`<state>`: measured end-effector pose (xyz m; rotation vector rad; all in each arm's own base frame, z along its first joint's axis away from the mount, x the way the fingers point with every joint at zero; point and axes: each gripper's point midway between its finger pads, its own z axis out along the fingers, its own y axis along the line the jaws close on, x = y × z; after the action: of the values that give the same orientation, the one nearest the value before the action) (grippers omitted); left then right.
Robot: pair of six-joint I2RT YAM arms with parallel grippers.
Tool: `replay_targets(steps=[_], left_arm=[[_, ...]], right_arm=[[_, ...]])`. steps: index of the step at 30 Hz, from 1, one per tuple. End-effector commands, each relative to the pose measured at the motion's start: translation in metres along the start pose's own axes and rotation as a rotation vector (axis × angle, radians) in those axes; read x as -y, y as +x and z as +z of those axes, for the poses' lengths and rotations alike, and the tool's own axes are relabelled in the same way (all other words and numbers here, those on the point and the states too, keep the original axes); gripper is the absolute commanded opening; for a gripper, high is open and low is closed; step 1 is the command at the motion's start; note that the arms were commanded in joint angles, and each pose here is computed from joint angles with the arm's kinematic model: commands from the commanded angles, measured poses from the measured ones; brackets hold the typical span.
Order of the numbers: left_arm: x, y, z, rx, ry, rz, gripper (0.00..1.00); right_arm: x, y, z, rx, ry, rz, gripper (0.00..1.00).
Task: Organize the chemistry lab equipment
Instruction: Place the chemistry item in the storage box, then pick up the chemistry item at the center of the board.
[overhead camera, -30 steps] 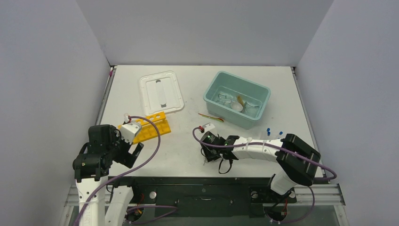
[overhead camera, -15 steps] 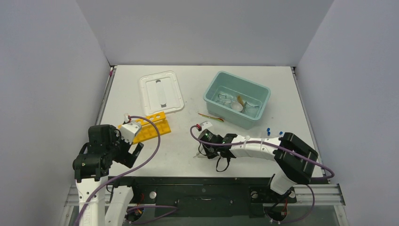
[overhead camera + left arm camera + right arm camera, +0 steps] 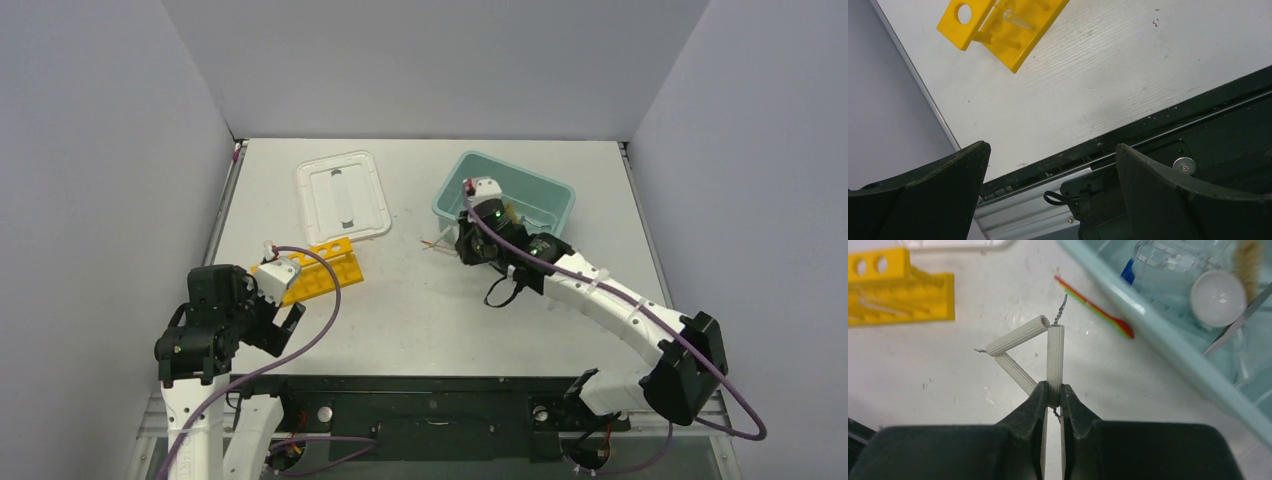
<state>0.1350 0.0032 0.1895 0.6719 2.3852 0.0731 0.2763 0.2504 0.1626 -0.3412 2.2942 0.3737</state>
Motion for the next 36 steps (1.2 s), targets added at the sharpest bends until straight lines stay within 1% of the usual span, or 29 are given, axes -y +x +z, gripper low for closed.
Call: replay_targets(steps=[1, 4, 6, 8, 9, 13, 16, 19, 21, 23, 24, 25, 26, 28, 30, 33, 35, 36], left_arm=[[-0.005, -0.006, 0.001, 0.031, -0.021, 0.002, 0.97], [-0.005, -0.006, 0.001, 0.032, -0.025, 0.003, 0.97], [-0.005, -0.006, 0.001, 0.033, -0.026, 0.004, 0.97], [-0.005, -0.006, 0.001, 0.032, -0.027, 0.004, 0.97], [-0.005, -0.006, 0.002, 0.033, -0.023, 0.002, 0.97], [-0.003, -0.006, 0.004, 0.031, -0.011, -0.004, 0.97], [-0.004, -0.006, 0.003, 0.031, -0.016, -0.003, 0.97], [-0.005, -0.007, 0.001, 0.034, -0.023, 0.002, 0.97], [-0.006, -0.007, 0.000, 0.033, -0.026, 0.004, 0.97], [-0.006, -0.008, 0.000, 0.033, -0.027, 0.005, 0.96], [-0.006, -0.007, -0.001, 0.032, -0.028, 0.005, 0.97], [-0.006, -0.007, -0.001, 0.032, -0.029, 0.005, 0.97], [-0.006, -0.007, -0.001, 0.032, -0.030, 0.006, 0.97], [-0.006, -0.007, -0.001, 0.032, -0.030, 0.008, 0.97], [-0.006, -0.007, -0.001, 0.032, -0.029, 0.007, 0.97], [-0.006, -0.007, 0.000, 0.033, -0.029, 0.007, 0.97], [-0.006, -0.008, 0.000, 0.034, -0.028, 0.006, 0.97], [-0.007, -0.009, 0.000, 0.036, -0.029, 0.004, 0.97]], right_arm=[[0.026, -0.065, -0.022, 0.127, 0.020, 0.045, 0.00], [0.062, -0.094, -0.021, 0.177, 0.099, 0.125, 0.00], [0.088, -0.106, -0.016, 0.198, 0.162, 0.179, 0.00], [0.111, -0.113, -0.007, 0.198, 0.217, 0.231, 0.00], [0.124, -0.109, 0.005, 0.175, 0.252, 0.258, 0.00], [0.148, -0.105, 0.034, 0.127, 0.346, 0.287, 0.00], [0.155, -0.104, 0.054, 0.101, 0.385, 0.291, 0.00], [0.161, -0.106, 0.064, 0.101, 0.419, 0.304, 0.00], [0.164, -0.112, 0.068, 0.108, 0.435, 0.311, 0.04], [0.166, -0.115, 0.070, 0.112, 0.449, 0.314, 0.16], [0.167, -0.115, 0.071, 0.111, 0.454, 0.315, 0.28], [0.167, -0.118, 0.069, 0.114, 0.459, 0.315, 0.33], [0.166, -0.120, 0.067, 0.118, 0.463, 0.311, 0.41], [0.165, -0.126, 0.060, 0.134, 0.469, 0.296, 0.49], [0.160, -0.133, 0.049, 0.161, 0.469, 0.277, 0.53], [0.144, -0.146, 0.026, 0.226, 0.450, 0.240, 0.55], [0.125, -0.152, 0.014, 0.264, 0.422, 0.190, 0.56], [0.107, -0.151, 0.011, 0.269, 0.395, 0.142, 0.56]])
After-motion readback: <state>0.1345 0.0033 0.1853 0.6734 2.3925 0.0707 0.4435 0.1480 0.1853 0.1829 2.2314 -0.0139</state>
